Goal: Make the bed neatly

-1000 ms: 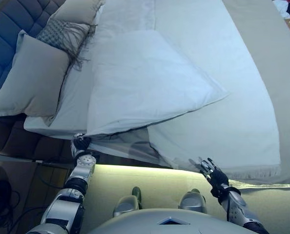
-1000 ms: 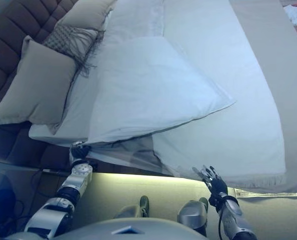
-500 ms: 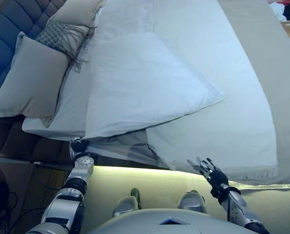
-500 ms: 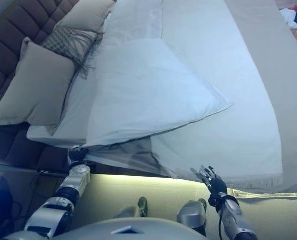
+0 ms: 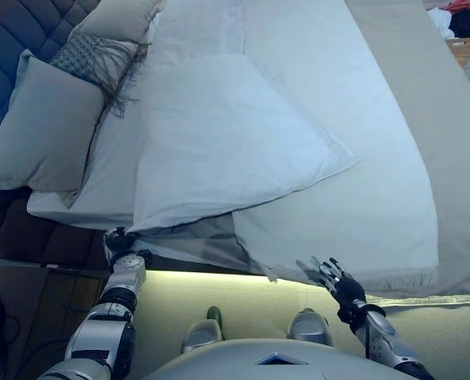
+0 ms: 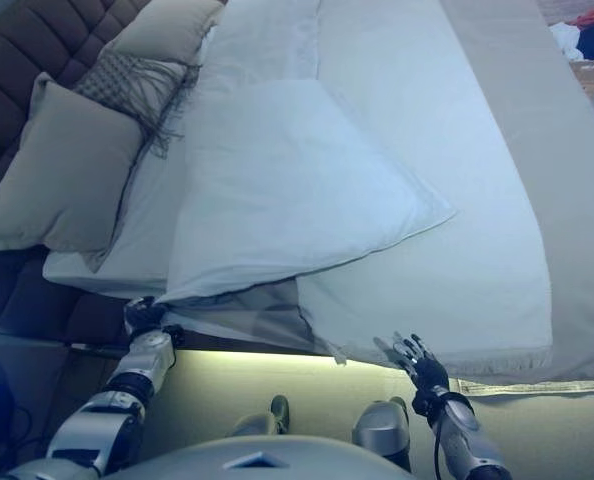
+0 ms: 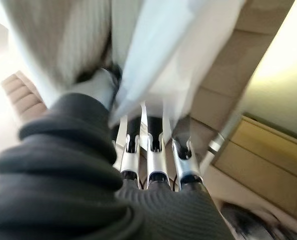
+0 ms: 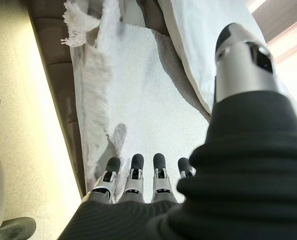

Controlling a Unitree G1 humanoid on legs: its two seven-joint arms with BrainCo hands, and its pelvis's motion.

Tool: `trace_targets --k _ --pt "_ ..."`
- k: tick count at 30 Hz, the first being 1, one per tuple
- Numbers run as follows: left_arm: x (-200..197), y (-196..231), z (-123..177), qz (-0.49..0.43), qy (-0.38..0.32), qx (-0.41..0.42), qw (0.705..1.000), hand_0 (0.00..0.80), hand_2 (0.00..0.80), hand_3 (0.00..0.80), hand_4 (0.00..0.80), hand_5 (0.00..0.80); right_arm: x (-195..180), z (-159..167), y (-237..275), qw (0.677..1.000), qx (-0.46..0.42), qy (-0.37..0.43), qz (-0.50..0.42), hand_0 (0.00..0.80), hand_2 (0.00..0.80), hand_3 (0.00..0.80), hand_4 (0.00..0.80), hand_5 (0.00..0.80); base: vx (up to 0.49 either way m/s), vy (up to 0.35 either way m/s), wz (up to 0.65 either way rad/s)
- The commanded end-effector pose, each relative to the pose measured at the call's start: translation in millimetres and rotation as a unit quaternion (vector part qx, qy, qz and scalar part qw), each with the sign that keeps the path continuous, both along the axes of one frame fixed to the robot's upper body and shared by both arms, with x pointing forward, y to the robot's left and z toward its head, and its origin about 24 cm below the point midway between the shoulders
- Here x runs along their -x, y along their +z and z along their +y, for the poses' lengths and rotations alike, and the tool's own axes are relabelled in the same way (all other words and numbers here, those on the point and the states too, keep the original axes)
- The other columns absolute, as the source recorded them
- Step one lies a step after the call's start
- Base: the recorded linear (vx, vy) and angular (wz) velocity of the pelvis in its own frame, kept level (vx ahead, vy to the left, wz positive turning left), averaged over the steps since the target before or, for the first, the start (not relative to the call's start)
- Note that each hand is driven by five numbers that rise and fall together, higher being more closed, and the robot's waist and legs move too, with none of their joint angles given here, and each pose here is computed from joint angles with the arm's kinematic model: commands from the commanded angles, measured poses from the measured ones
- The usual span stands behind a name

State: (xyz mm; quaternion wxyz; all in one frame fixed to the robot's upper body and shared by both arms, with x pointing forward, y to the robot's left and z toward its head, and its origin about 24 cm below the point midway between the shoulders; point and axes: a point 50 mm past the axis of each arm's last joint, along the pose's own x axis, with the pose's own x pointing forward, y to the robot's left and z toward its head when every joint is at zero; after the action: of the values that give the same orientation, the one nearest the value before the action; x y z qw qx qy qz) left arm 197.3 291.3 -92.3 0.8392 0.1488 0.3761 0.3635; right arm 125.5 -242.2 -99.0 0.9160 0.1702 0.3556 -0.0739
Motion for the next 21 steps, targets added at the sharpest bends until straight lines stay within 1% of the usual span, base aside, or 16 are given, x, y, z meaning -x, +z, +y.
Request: trace_targets --k 1,5,7,11,15,21 --pt "47 55 117 -0.021 0.147 -0.115 0.982 0.000 0.000 0.000 0.000 0.000 -12 33 5 0.997 -0.060 -0.011 -0.049 0.000 0.000 0.000 0.000 0.000 -0.028 -0.042 0.23" --pt "37 41 96 -0.044 0.116 -0.072 0.990 0.000 0.000 0.000 0.000 0.000 -16 38 9 0.996 -0.065 -0.008 -0.054 0.000 0.000 0.000 0.000 0.000 -0.030 -0.033 0.44" --pt "31 36 86 -0.056 0.098 -0.043 0.993 0.000 0.000 0.000 0.000 0.000 -18 40 11 0.996 -0.065 -0.008 -0.057 0.000 0.000 0.000 0.000 0.000 -0.034 -0.029 0.13" --pt "22 30 70 -0.074 0.075 -0.013 0.994 0.000 0.000 0.000 0.000 0.000 -22 42 14 0.996 -0.068 -0.011 -0.064 0.000 0.000 0.000 0.000 0.000 -0.026 -0.035 0.11" --pt "7 32 55 -0.098 0.035 -0.018 0.994 0.000 0.000 0.000 0.000 0.000 -28 47 18 0.995 -0.072 -0.011 -0.072 0.000 0.000 0.000 0.000 0.000 -0.027 -0.039 -0.02" --pt "-35 59 32 -0.163 -0.062 -0.051 0.983 0.000 0.000 0.000 0.000 0.000 -40 52 23 0.992 -0.081 -0.008 -0.092 0.000 0.000 0.000 0.000 0.000 -0.077 -0.048 -0.05"
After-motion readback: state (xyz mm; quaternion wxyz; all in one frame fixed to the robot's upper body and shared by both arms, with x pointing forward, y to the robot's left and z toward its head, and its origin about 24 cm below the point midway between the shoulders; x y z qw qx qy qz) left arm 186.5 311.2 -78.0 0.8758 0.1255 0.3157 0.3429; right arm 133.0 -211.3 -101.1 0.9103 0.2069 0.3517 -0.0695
